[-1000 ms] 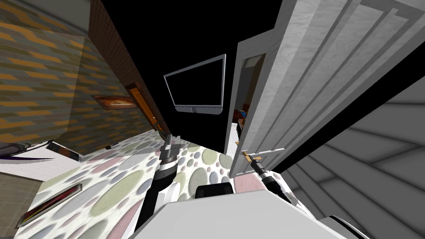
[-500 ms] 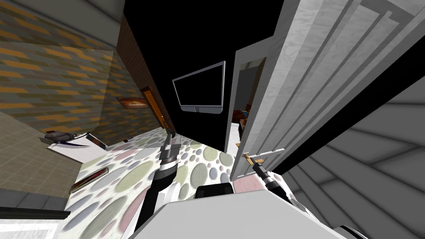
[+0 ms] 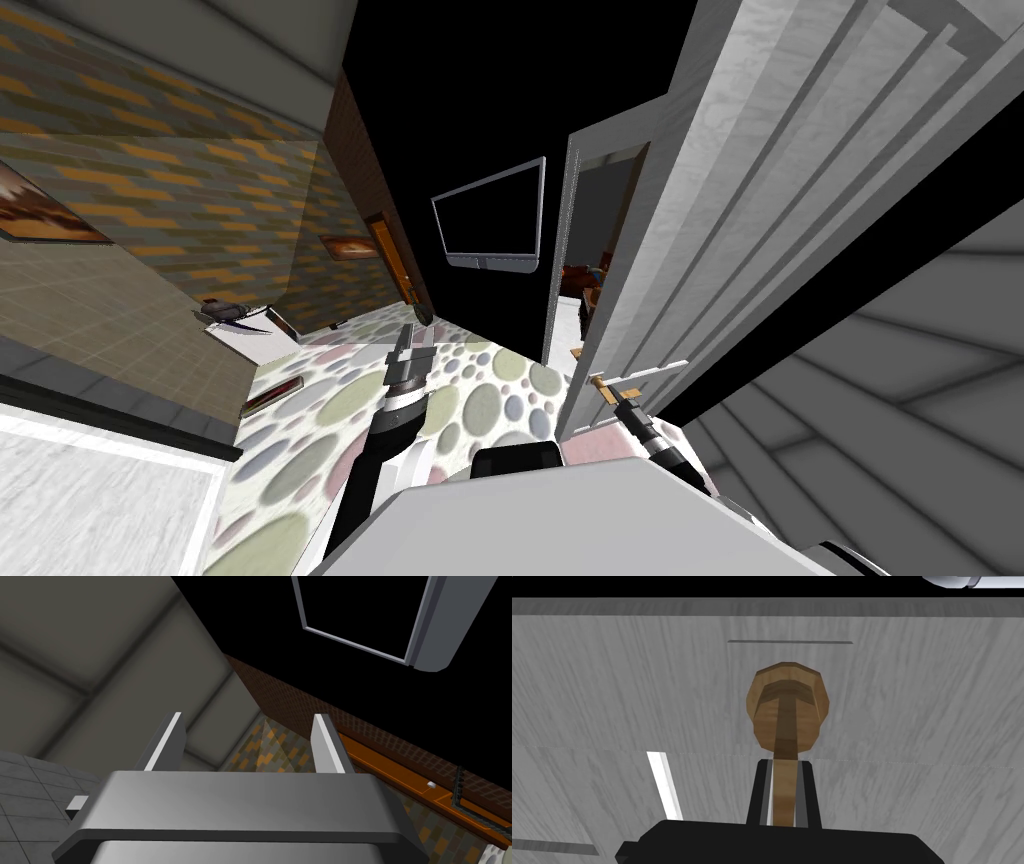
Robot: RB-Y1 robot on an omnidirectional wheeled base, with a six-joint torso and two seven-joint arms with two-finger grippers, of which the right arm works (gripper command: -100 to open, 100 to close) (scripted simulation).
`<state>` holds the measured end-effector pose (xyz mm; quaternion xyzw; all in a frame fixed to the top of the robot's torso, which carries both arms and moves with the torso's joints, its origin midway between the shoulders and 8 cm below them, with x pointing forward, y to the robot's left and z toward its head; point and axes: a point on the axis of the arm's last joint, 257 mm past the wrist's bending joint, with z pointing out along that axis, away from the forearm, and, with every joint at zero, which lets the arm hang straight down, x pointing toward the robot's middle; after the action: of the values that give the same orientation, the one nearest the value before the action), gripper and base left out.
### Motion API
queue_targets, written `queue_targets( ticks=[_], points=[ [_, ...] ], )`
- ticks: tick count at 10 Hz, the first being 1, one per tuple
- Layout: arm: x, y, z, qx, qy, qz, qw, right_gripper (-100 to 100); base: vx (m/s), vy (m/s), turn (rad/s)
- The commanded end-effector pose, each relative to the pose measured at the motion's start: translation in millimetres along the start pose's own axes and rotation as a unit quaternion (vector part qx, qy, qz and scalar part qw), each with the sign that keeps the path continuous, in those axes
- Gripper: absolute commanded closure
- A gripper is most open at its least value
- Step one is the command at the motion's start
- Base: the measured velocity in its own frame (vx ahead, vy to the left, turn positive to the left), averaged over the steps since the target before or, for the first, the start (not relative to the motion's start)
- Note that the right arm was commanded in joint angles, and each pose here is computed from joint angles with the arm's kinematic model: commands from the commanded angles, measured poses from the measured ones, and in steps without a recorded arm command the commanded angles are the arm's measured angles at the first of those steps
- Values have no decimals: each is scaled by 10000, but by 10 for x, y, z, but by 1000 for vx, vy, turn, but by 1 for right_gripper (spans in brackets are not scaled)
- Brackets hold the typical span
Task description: Pull the door open
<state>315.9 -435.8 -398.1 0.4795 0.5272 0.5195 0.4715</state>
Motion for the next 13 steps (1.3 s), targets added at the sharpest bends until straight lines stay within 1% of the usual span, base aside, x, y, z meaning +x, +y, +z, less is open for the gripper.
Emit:
queue_targets(
  ticks=[1, 2, 3, 4, 5, 6, 8, 9, 12, 13],
  points=[
    [17, 54, 53, -81, 28, -8, 10000, 100, -7, 20, -49],
    [5, 56, -33, -79, 52, -6, 10000, 100, -106, -35, 176],
    [4, 56, -43, -79, 55, -6, 10000, 100, -150, -63, 180],
    [-17, 55, -23, -61, 29, -15, 10000, 100, -52, -26, 38],
    [67, 47, 89, -68, 106, 0, 9999, 100, -159, -57, 53],
    [67, 47, 89, -68, 106, 0, 9999, 100, -167, -61, 50],
    [67, 47, 89, -68, 106, 0, 9999, 100, -56, -5, -14],
    [161, 38, 220, -67, 190, 11, 9998, 100, -156, -47, 34],
    [302, 32, 411, -67, 316, 19, 9995, 100, -232, -92, 57],
    [302, 32, 411, -67, 316, 19, 9995, 100, -161, -61, 25]
  ],
)
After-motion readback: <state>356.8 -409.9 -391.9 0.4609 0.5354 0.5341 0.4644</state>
